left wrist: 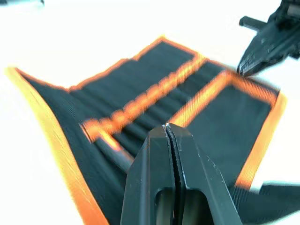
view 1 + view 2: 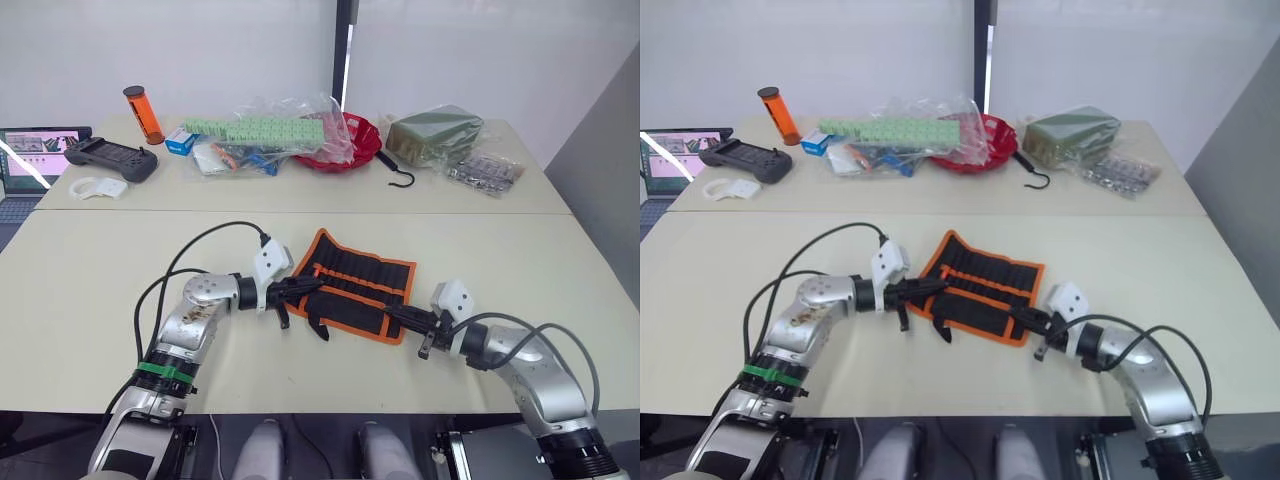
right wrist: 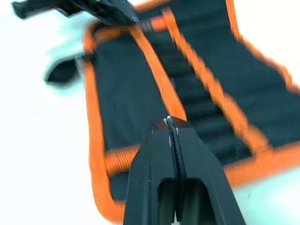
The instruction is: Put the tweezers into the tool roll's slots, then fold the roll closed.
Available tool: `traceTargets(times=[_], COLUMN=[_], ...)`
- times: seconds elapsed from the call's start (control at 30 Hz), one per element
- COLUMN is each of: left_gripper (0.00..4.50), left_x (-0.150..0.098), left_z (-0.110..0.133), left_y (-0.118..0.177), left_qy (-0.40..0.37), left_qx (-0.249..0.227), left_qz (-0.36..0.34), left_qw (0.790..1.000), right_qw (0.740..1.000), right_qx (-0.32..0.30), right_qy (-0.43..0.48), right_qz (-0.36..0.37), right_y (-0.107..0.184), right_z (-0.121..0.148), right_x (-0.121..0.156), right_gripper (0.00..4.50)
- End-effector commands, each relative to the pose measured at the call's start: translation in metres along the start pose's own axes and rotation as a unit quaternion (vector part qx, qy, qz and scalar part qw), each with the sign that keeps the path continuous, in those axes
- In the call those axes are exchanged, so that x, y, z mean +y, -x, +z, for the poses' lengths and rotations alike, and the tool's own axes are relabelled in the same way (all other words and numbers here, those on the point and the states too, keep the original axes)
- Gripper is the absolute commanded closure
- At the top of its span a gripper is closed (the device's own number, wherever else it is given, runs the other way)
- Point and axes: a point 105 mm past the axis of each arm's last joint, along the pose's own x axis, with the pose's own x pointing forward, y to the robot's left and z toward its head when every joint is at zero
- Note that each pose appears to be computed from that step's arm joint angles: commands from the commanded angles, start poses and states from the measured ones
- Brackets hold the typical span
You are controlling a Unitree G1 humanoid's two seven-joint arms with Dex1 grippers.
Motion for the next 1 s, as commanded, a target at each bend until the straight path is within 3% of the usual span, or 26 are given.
traceTargets(times=[0.03, 0.17, 0.33, 0.53, 0.77, 0.9, 1.0], left_gripper=[4.44, 4.44, 4.44, 4.44, 4.44, 4.44, 4.44], left_x=[-0.012, -0.023, -0.025, -0.014, -0.012, -0.007, -0.004], left_z=[0.014, 0.011, -0.023, -0.056, -0.055, -0.035, -0.009], left_y=[0.0, -0.004, -0.011, -0.005, 0.007, 0.01, 0.011], left_qy=[-0.012, -0.012, -0.003, 0.007, 0.009, 0.01, 0.005], left_qx=[-0.006, 0.012, 0.06, 0.106, 0.103, 0.064, 0.021], left_qz=[-0.008, -0.011, 0.006, 0.027, 0.013, 0.004, -0.008], left_qw=[1.0, 1.0, 0.998, 0.994, 0.995, 0.998, 1.0], right_qw=[1.0, 0.999, 0.999, 0.997, 0.994, 0.997, 0.999], right_qx=[-0.005, 0.021, 0.042, 0.08, 0.108, 0.072, 0.017], right_qy=[0.007, 0.018, 0.023, 0.016, 0.006, 0.002, -0.024], right_qz=[0.021, 0.029, 0.017, -0.002, -0.028, -0.029, -0.019], right_y=[-0.004, -0.018, -0.041, -0.041, -0.016, -0.012, -0.008], right_z=[0.016, 0.011, -0.007, -0.038, -0.06, -0.042, -0.013], right_x=[0.006, 0.013, 0.02, 0.018, 0.009, 0.005, 0.007], right_gripper=[4.5, 4.5, 4.5, 4.5, 4.5, 4.5, 4.5])
